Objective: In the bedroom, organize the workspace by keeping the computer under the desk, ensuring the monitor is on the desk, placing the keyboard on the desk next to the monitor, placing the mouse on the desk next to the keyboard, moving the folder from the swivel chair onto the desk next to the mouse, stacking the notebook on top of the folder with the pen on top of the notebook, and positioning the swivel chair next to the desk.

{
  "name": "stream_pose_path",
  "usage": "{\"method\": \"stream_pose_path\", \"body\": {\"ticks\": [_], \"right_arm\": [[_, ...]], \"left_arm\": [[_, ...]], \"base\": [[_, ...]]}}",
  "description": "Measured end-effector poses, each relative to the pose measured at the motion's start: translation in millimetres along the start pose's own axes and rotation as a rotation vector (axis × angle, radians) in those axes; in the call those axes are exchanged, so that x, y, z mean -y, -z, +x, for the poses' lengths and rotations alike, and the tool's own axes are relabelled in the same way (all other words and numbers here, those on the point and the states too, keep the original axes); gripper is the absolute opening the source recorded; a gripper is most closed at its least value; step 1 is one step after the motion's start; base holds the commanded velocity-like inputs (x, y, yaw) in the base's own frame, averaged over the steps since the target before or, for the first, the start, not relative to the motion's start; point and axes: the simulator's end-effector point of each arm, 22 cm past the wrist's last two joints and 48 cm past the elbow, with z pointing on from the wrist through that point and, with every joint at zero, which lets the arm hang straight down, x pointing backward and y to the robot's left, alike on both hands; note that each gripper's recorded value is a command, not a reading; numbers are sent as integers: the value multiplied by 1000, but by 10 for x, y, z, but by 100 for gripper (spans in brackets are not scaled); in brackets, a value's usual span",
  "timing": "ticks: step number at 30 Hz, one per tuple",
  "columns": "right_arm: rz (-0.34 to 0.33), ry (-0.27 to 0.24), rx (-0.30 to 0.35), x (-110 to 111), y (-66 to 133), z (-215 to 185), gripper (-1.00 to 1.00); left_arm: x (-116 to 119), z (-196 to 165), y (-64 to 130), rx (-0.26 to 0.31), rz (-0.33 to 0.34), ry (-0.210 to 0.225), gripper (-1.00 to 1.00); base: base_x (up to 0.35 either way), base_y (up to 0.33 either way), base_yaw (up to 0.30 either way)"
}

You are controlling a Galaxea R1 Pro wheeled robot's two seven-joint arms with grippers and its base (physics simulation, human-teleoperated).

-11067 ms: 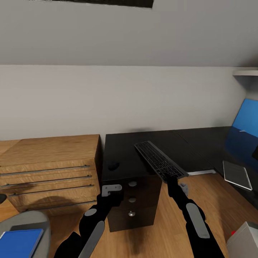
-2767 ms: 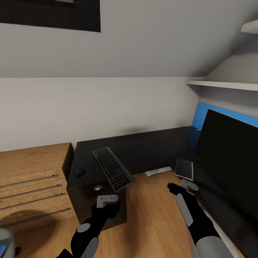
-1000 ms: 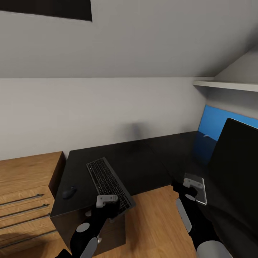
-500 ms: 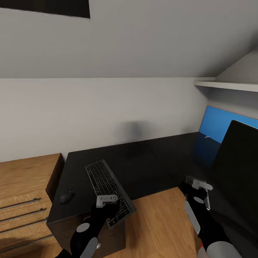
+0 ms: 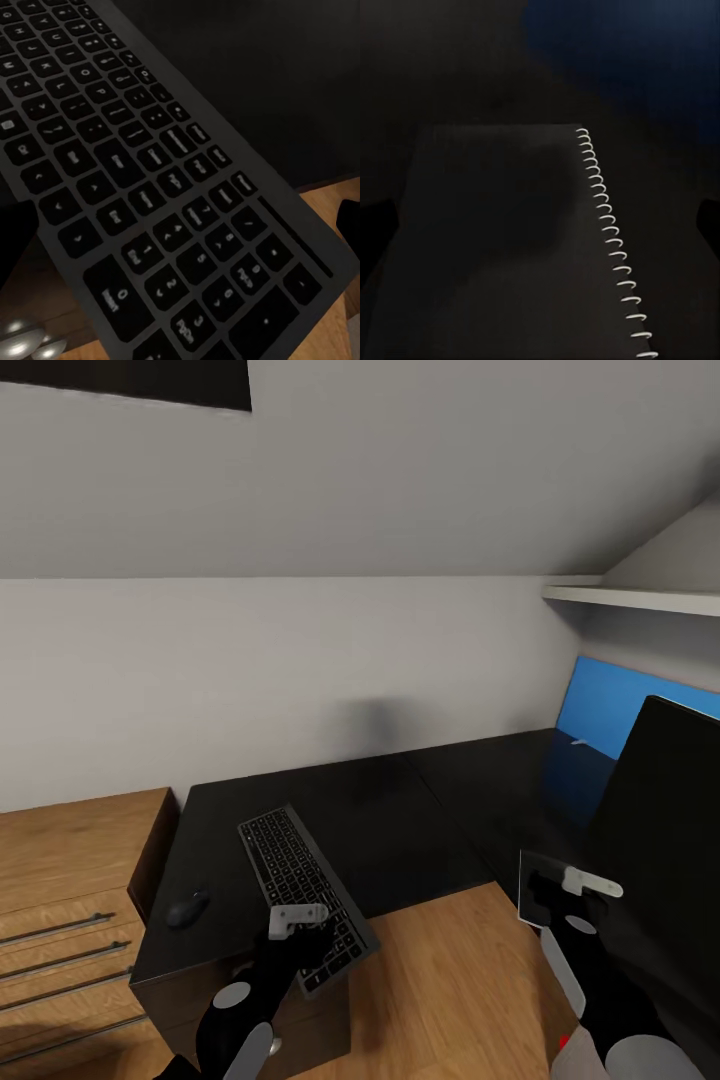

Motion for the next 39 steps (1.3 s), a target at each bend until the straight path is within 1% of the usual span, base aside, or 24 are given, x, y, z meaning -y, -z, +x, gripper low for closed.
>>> {"method": "stream_pose_path", "body": {"ticks": [12, 17, 23, 39], "right_arm": [[-6, -9, -8, -23, 4, 25, 100], [-12, -44, -25, -35, 4, 61, 100], [-15, -66, -36, -42, 4, 83, 100], [-14, -70, -39, -39, 4, 91, 100]], "left_arm": [[0, 0, 0, 0, 0, 0, 100], [0, 0, 0, 0, 0, 0, 100], [0, 0, 0, 0, 0, 0, 100], [0, 0, 1, 0, 0, 0, 100]], "base": [[0, 0, 0], [0, 0, 0], [0, 0, 0], [0, 0, 0]]}}
